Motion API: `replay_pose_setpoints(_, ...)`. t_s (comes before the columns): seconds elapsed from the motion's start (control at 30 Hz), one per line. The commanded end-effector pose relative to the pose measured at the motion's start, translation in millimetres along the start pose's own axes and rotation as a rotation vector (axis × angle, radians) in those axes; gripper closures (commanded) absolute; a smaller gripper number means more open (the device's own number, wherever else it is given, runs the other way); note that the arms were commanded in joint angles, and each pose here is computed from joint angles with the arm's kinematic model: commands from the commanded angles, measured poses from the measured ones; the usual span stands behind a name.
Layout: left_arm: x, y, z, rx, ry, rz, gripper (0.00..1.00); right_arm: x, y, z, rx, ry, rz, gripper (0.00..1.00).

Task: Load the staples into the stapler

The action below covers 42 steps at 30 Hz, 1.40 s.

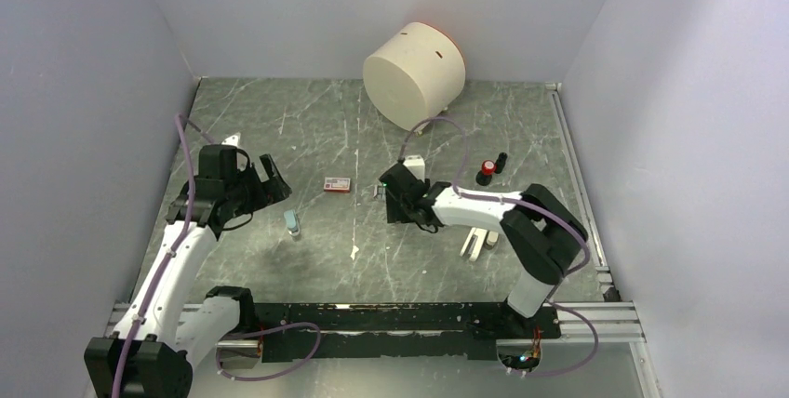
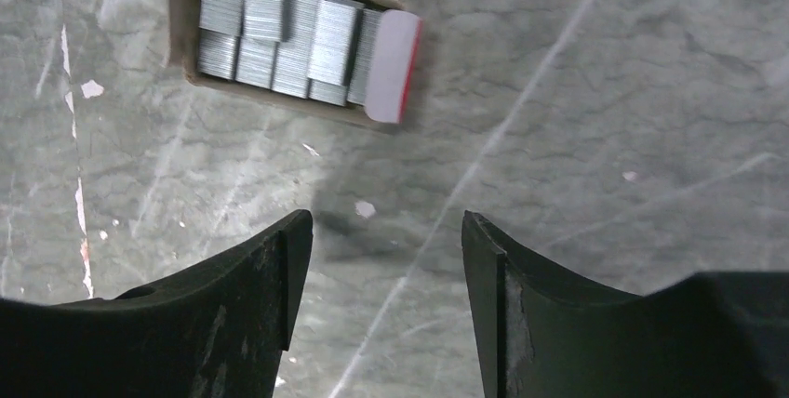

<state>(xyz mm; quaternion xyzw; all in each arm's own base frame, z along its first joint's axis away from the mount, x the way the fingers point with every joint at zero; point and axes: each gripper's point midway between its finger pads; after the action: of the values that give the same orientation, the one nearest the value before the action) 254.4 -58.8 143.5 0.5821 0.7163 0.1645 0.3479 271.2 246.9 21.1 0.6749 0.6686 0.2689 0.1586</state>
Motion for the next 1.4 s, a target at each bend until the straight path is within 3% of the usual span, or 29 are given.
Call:
replay_pose_setpoints(0.0, 12, 5, -2, -0.042, 0.076, -0.084, 0.05, 18, 16, 6, -0.055, -0.02, 0.008, 0.35)
replay_pose_setpoints(0.3, 18, -1, 0, -0.046, 0.109, -0.147, 0.03, 20, 16, 30, -0.06, -0.095, 0.037, 0.38)
replay_pose_setpoints(0.67, 17, -1, 2, -0.054, 0.105, -0.176, 0.05, 21, 33, 49, -0.128, -0.13, 0.061, 0.55)
replay_pose_setpoints(1.03, 10, 11, -3, -0.082, 0.075, -0.166, 0.06, 31, 66, 70, -0.155, -0.096, 0.006, 0.52)
replay_pose_setpoints(1.17, 7, 15, -5, -0.088, 0.066, -0.155, 0.06, 34, 78, 57, -0.18, -0.081, -0.022, 0.5)
replay_pose_setpoints(1.37, 7, 26, -14, -0.126, 0.074, -0.152, 0.07, 58, 95, 0, -0.224, 0.024, -0.047, 0.45)
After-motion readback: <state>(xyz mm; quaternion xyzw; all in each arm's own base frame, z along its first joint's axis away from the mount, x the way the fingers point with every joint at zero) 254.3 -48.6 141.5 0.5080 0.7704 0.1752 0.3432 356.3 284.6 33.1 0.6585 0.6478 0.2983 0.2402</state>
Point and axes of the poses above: each gripper's point midway between its finger pads, its own z axis out along the fingers, its own x axis along the line the jaws close on, y = z × x, and after that the axes turned 7 degrees about z, right-handed
